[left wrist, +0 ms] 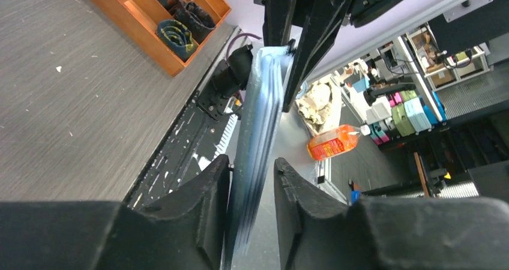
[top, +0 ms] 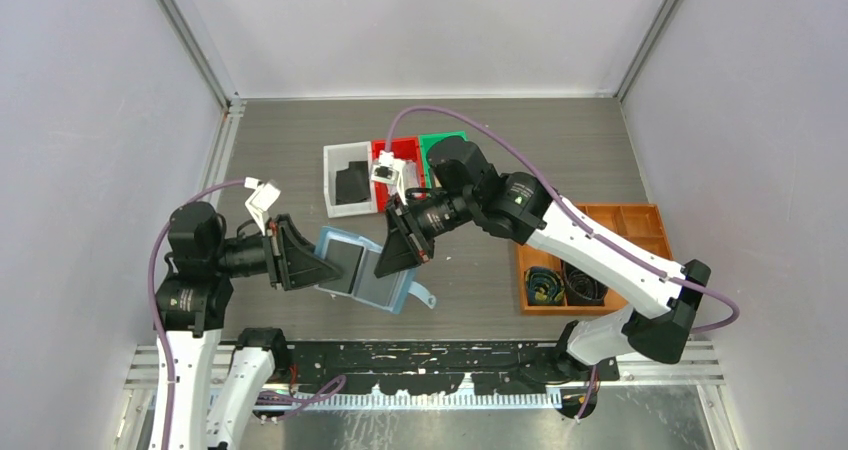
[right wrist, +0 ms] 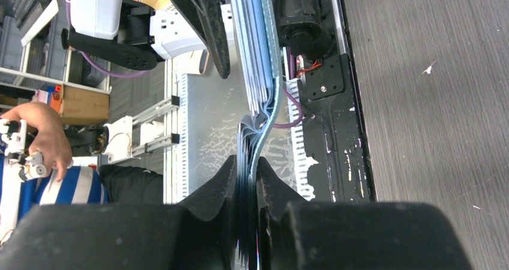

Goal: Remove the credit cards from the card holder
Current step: Remove the credit card from the card holder.

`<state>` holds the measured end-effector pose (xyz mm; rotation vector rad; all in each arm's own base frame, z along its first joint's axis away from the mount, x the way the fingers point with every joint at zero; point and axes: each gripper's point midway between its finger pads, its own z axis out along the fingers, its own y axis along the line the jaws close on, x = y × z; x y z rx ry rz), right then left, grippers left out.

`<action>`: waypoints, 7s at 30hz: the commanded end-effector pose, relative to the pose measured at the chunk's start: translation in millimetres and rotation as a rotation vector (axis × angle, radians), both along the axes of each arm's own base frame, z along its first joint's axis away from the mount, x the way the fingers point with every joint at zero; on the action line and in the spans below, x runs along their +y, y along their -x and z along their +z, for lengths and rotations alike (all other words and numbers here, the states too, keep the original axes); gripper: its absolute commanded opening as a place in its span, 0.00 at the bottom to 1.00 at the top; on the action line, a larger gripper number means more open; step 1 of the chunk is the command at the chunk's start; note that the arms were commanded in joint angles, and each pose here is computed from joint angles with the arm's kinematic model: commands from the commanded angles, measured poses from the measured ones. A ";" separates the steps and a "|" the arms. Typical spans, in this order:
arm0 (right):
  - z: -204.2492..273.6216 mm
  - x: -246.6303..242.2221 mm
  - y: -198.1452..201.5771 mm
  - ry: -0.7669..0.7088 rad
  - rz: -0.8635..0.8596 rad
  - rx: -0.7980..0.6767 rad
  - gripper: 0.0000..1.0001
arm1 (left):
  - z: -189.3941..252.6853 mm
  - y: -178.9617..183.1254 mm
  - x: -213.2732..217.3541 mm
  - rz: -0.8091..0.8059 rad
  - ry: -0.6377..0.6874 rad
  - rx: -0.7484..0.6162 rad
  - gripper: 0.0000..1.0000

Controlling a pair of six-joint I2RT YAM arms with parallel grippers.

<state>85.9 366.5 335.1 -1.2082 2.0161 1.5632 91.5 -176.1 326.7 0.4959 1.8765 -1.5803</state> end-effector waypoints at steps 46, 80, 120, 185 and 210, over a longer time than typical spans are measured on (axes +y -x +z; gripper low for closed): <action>-8.1 49.6 -55.9 -0.170 -0.422 0.224 0.47 | 21.5 -35.0 5.6 0.226 0.024 0.013 0.00; 14.6 35.5 -42.1 -0.393 -0.422 0.241 0.01 | 41.4 8.5 -2.5 0.025 0.090 -0.035 0.15; 40.1 46.0 -21.4 -0.466 -0.406 0.189 0.01 | 43.0 15.5 -2.9 0.006 0.099 -0.041 0.33; 1.1 22.8 -13.2 -0.484 -0.426 0.193 0.01 | 63.2 14.8 -3.7 0.017 0.142 -0.023 0.15; 16.7 19.8 -12.7 -0.559 -0.418 0.233 0.01 | 69.1 4.8 -2.6 0.084 0.153 -0.045 0.05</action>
